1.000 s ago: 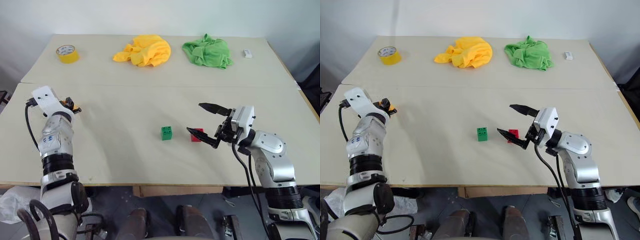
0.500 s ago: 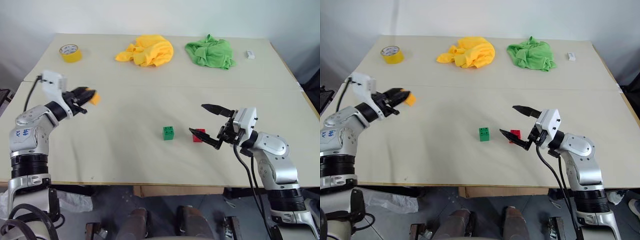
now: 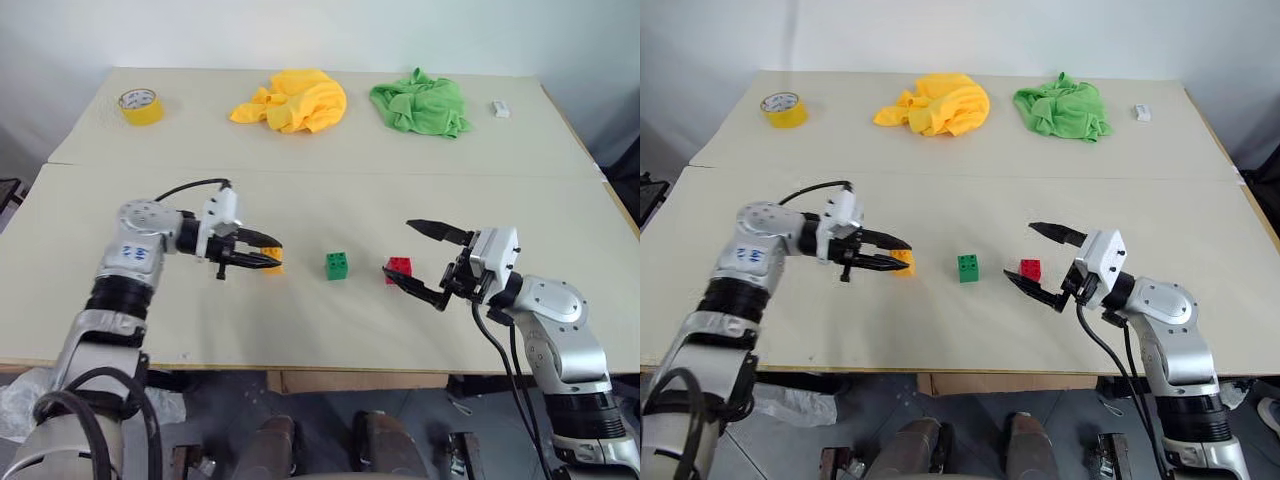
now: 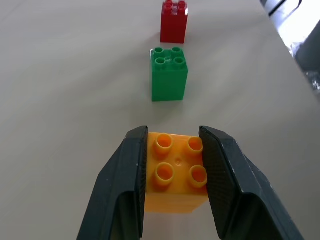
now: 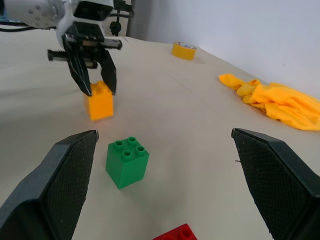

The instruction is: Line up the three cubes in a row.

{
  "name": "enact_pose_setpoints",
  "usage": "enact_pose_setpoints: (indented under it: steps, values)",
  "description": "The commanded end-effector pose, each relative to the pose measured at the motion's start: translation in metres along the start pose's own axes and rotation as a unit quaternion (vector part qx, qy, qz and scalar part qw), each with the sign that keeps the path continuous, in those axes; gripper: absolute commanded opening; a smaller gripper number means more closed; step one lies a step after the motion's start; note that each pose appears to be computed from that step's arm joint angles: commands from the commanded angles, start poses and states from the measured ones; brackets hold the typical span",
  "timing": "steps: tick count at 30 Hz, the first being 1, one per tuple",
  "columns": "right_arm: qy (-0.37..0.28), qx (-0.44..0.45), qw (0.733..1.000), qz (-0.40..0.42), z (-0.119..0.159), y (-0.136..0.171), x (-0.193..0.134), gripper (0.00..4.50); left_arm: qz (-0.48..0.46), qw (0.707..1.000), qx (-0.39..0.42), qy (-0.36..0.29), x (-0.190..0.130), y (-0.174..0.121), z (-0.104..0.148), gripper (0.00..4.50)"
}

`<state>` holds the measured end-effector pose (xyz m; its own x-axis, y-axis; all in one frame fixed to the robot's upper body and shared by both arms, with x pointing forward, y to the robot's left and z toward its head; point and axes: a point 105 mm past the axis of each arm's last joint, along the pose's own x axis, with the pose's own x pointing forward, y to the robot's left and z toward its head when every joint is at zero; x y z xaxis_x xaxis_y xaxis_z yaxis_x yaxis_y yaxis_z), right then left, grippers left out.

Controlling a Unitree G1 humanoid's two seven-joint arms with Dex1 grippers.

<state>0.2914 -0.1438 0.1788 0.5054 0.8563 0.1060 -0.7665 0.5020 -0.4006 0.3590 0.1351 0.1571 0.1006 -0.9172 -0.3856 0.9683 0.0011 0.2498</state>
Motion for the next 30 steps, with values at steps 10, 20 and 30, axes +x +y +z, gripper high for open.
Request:
enact_pose_setpoints:
  steps: [10, 20, 30]
  values:
    - [-0.003, -0.016, 0.999, -0.043, 0.013, 0.003, -0.011, 4.50, -0.057, 0.998, 0.022, 0.013, 0.021, 0.003, -0.002, 2.18]
    - [0.002, -0.011, 1.000, -0.028, 0.010, 0.003, -0.010, 4.50, -0.011, 0.999, 0.043, 0.007, 0.007, 0.010, -0.001, 4.20]
    - [0.000, -0.013, 1.000, -0.007, 0.010, 0.002, -0.004, 4.50, -0.019, 1.000, 0.021, 0.011, 0.021, 0.007, -0.009, 4.20]
